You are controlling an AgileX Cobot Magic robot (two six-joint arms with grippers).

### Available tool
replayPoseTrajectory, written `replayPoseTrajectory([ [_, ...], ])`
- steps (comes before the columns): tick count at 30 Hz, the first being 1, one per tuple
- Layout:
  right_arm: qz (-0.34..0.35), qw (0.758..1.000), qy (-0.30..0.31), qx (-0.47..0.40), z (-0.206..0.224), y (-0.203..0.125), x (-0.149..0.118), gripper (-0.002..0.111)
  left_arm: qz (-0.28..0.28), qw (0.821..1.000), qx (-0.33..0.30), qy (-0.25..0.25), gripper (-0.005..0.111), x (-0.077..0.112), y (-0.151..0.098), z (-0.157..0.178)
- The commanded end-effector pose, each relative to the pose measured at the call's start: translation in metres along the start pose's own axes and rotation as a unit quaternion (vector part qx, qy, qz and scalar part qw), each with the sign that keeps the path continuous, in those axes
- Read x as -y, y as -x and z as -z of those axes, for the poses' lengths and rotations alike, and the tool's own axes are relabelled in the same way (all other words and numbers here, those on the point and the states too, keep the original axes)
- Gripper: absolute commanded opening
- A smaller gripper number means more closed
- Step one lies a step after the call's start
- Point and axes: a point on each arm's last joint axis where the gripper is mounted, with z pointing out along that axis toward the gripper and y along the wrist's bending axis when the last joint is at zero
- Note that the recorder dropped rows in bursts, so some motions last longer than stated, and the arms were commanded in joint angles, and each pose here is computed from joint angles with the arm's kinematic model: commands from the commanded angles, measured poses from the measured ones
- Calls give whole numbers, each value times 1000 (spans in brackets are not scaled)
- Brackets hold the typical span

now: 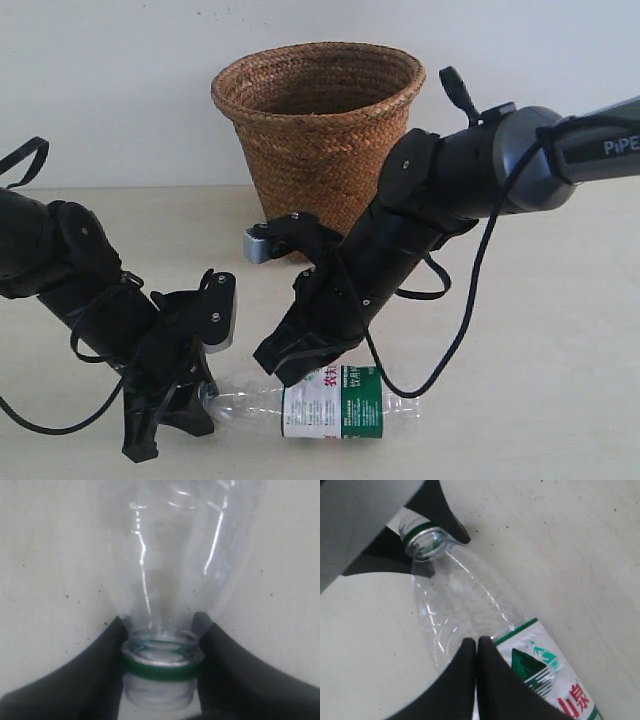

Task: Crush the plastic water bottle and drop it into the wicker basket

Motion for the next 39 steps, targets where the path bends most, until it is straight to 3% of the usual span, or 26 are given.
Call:
replayPoseTrajectory([
  [1,-14,999,8,-42,-19,-10,7,0,9,1000,-2,-8,4,2,0,-4],
  [13,-53,986,-31,-157,-53,-24,36,0,19,1000,-1,-8,4,2,0,-4],
  [21,-77,976,-26,-202,-68,-35,66,0,20,1000,-1,-8,4,2,0,-4],
  [29,-76,966,-20,-246,-85,-37,78,0,20,1000,-1,-10,4,2,0,-4],
  [39,-103,960,-32,-257,-73,-24,77,0,33,999,-1,-23,4,5,0,-4],
])
